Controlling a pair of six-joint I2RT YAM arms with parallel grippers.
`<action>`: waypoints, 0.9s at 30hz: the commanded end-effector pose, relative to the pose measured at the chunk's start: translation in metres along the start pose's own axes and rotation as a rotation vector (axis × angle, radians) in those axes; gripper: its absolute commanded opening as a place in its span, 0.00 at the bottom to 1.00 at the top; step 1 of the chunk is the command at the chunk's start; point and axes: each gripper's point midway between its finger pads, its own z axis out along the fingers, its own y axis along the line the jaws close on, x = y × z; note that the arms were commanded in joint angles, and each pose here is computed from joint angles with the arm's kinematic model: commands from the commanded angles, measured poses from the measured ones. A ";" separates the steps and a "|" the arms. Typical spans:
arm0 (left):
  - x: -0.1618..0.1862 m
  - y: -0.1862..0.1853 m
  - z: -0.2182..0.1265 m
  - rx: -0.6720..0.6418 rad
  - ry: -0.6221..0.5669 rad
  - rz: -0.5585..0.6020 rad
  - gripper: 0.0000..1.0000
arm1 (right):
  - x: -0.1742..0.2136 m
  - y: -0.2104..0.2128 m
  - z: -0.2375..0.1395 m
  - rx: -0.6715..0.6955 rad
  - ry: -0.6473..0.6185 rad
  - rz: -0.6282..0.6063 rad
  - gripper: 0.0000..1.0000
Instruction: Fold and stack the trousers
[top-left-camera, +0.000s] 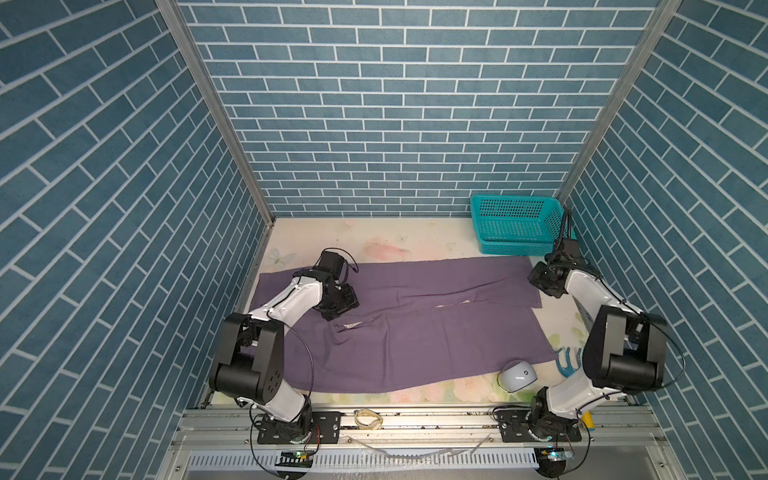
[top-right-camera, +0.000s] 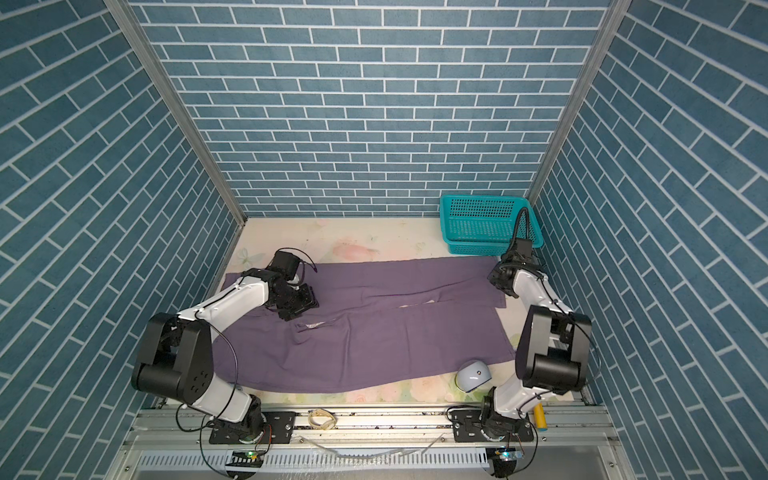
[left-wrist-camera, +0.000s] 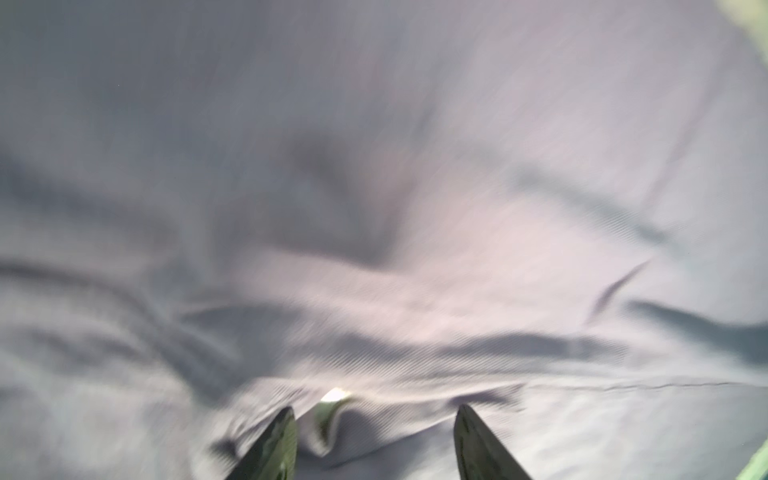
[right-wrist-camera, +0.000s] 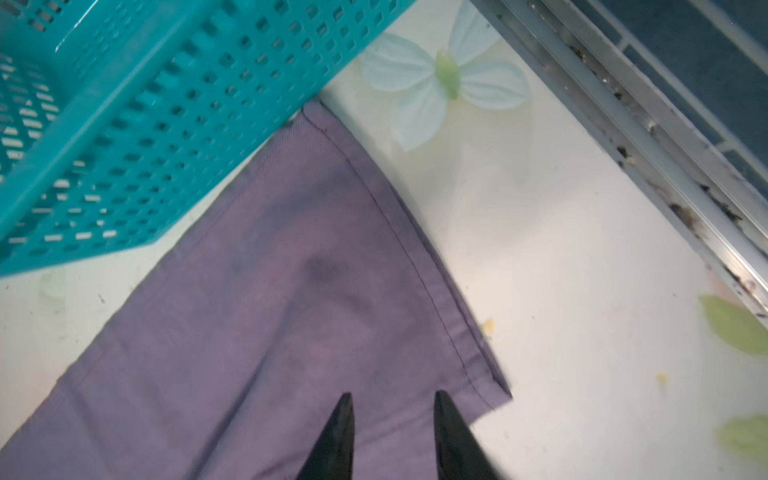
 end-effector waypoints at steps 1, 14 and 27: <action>0.000 0.003 0.006 -0.020 0.033 -0.003 0.61 | 0.045 -0.017 -0.005 0.024 0.102 0.021 0.31; -0.005 -0.004 0.017 0.015 0.073 0.010 0.62 | 0.125 -0.067 0.000 0.169 0.305 0.013 0.40; -0.025 0.001 0.017 0.052 0.048 -0.050 0.62 | 0.125 -0.087 0.006 0.085 0.330 0.272 0.00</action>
